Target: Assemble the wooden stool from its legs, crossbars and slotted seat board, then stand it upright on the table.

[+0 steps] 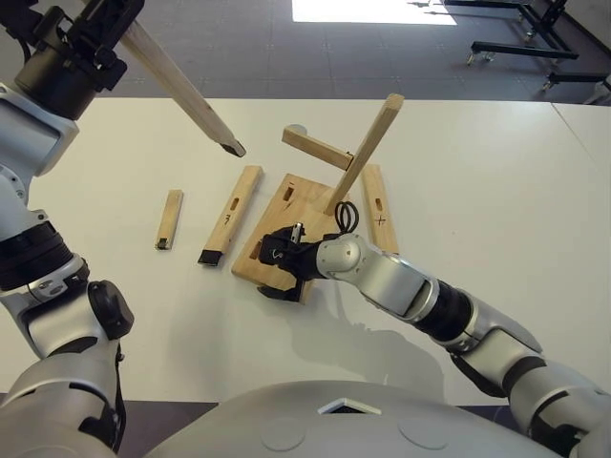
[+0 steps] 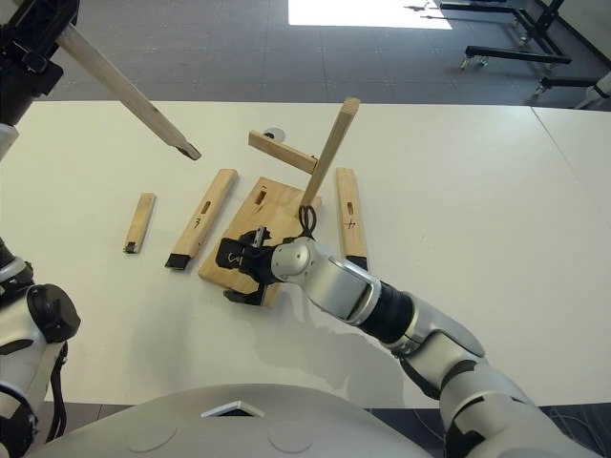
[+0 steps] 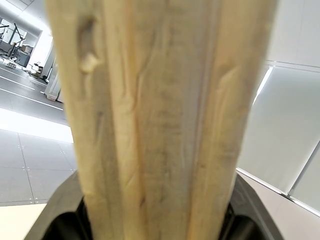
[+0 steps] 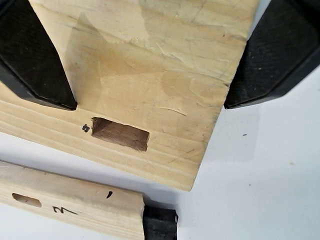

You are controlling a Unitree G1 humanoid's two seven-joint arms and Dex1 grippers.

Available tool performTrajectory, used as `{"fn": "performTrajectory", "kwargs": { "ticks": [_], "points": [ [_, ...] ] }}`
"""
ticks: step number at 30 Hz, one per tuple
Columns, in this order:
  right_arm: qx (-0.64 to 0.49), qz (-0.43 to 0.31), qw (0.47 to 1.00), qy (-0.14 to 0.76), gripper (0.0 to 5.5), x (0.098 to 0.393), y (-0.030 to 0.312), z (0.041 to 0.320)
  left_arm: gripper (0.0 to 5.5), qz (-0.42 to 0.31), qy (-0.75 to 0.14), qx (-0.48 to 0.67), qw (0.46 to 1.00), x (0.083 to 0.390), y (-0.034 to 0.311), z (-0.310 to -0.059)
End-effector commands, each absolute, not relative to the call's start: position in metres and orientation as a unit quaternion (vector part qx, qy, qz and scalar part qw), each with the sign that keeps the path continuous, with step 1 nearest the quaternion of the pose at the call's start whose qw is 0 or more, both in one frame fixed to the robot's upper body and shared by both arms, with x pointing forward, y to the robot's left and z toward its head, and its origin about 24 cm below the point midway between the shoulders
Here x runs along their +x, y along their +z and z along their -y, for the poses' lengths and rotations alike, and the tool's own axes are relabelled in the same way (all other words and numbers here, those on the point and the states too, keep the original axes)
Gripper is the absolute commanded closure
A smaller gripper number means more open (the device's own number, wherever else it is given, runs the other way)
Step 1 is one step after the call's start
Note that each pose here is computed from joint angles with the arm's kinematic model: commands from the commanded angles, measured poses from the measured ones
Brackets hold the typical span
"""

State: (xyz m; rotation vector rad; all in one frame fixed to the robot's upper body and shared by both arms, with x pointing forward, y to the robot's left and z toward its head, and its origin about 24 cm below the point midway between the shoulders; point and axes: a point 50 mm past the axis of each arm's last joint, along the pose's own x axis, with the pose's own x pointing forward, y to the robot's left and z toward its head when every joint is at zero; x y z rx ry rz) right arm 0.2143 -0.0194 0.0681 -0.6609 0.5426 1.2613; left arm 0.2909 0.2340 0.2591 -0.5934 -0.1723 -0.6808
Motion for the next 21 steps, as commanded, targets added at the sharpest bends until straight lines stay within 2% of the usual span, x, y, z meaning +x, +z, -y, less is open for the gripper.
{"fn": "performTrajectory", "kwargs": {
  "ticks": [1, 7, 15, 21],
  "points": [
    [-0.306, -0.33, 0.682, 0.577, 0.1, 0.202, 0.048, 0.056, 3.48, 0.085, -0.323, -0.283, 0.899, 0.288, 0.258, -0.233],
    [-0.338, -0.311, 0.622, 0.635, 0.1, 0.205, 0.05, 0.09, 3.48, 0.083, -0.314, -0.288, 0.901, 0.287, 0.255, -0.233],
    [-0.397, -0.239, 0.54, 0.703, 0.1, 0.223, 0.052, 0.111, 3.48, 0.075, -0.314, -0.295, 0.899, 0.288, 0.251, -0.231],
    [-0.415, -0.223, 0.532, 0.703, 0.1, 0.236, 0.055, 0.115, 3.48, 0.073, -0.315, -0.299, 0.898, 0.289, 0.25, -0.229]
  ]
}}
